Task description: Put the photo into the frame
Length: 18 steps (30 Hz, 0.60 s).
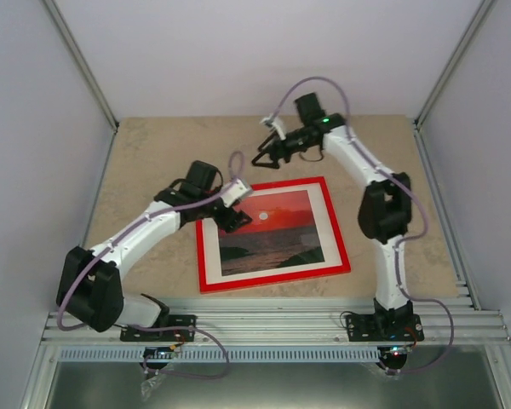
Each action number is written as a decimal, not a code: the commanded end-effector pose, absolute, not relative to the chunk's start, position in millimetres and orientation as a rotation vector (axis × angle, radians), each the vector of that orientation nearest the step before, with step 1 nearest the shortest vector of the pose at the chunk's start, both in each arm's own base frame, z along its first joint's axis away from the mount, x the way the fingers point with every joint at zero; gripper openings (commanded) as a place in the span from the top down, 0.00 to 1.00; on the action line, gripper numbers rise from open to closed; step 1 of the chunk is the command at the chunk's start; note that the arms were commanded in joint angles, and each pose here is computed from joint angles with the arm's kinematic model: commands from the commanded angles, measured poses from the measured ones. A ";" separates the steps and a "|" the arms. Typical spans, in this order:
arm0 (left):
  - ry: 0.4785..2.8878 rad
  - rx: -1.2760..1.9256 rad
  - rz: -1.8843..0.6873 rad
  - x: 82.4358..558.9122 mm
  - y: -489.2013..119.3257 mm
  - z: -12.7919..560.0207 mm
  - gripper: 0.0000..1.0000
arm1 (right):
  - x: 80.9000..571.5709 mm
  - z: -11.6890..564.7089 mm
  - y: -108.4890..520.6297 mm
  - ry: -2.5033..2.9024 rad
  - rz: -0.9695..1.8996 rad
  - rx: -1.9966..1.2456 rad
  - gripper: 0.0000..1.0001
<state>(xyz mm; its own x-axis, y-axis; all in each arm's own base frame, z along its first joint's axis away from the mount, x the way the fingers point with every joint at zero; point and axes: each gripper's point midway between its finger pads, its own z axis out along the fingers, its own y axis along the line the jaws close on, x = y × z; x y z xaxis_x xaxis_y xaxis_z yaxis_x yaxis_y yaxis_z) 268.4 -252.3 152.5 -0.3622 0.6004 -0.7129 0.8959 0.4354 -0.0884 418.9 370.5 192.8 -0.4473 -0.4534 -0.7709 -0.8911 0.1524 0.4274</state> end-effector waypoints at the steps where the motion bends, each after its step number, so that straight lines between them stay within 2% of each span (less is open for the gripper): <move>1: 2.208 1.053 -0.607 295.6 -204.5 155.2 0.23 | 422.3 207.2 293.0 2.051 1.138 -1.190 0.11; 6: 2.417 0.784 -0.409 317.7 -124.0 134.2 0.23 | 416.2 184.6 208.6 2.220 0.987 -1.021 0.11; 10: 2.604 0.598 -0.341 309.8 -63.2 96.6 0.25 | 393.5 140.1 157.1 2.408 0.938 -0.887 0.11; 14: 2.704 0.535 -0.437 300.1 -56.0 75.7 0.33 | 365.9 90.5 129.1 2.553 0.863 -0.825 0.14; 18: 2.710 0.466 -0.465 312.7 -57.4 71.3 0.37 | 346.7 53.0 117.8 2.646 0.814 -0.807 0.18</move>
<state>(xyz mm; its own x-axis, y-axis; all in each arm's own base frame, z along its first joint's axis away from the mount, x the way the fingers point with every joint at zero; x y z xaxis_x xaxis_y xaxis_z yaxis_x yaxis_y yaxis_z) 313.2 -52.3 75.9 -0.8626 0.2899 -0.4147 0.3983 0.8945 -0.2030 351.8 130.1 67.6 -0.8282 -0.4006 -0.3919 -0.5584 0.6485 0.5174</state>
